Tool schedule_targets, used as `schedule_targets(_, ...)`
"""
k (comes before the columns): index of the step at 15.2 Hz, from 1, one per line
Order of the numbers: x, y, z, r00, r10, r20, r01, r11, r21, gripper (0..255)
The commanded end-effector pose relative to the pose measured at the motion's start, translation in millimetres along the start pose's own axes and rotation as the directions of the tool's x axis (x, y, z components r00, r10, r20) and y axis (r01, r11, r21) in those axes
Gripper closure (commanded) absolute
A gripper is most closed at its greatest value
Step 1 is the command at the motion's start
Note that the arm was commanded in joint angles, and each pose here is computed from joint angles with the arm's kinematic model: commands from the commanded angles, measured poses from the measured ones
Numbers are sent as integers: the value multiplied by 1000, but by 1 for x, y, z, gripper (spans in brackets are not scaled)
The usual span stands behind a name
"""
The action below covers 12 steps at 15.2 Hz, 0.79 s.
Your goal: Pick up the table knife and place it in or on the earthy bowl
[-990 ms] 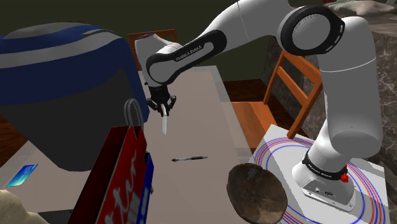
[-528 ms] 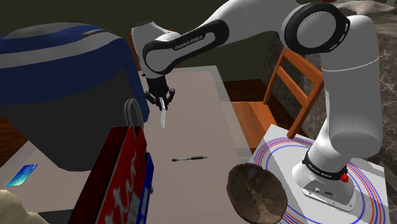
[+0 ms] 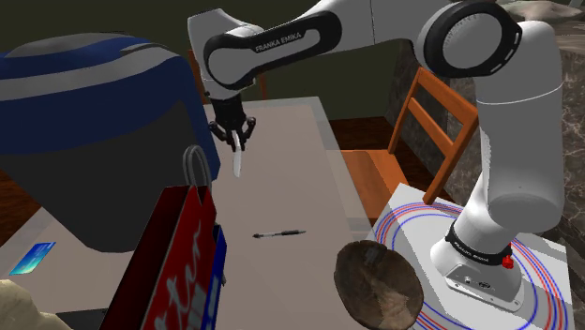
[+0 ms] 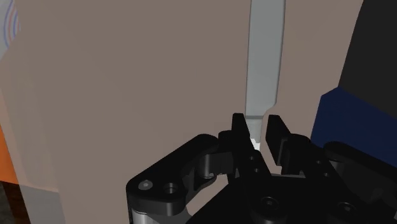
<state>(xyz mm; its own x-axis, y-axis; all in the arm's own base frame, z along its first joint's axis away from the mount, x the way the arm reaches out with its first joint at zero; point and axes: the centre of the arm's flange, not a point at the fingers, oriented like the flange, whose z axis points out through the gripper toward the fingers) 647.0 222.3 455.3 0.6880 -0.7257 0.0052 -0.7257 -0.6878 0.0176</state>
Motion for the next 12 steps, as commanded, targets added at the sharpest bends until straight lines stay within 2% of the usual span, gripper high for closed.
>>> schedule_targets(1,0,0,-6,1000,0,0,0,1000,-1,255)
schedule_targets(12,-116,87,-9,1000,0,0,0,1000,-1,255)
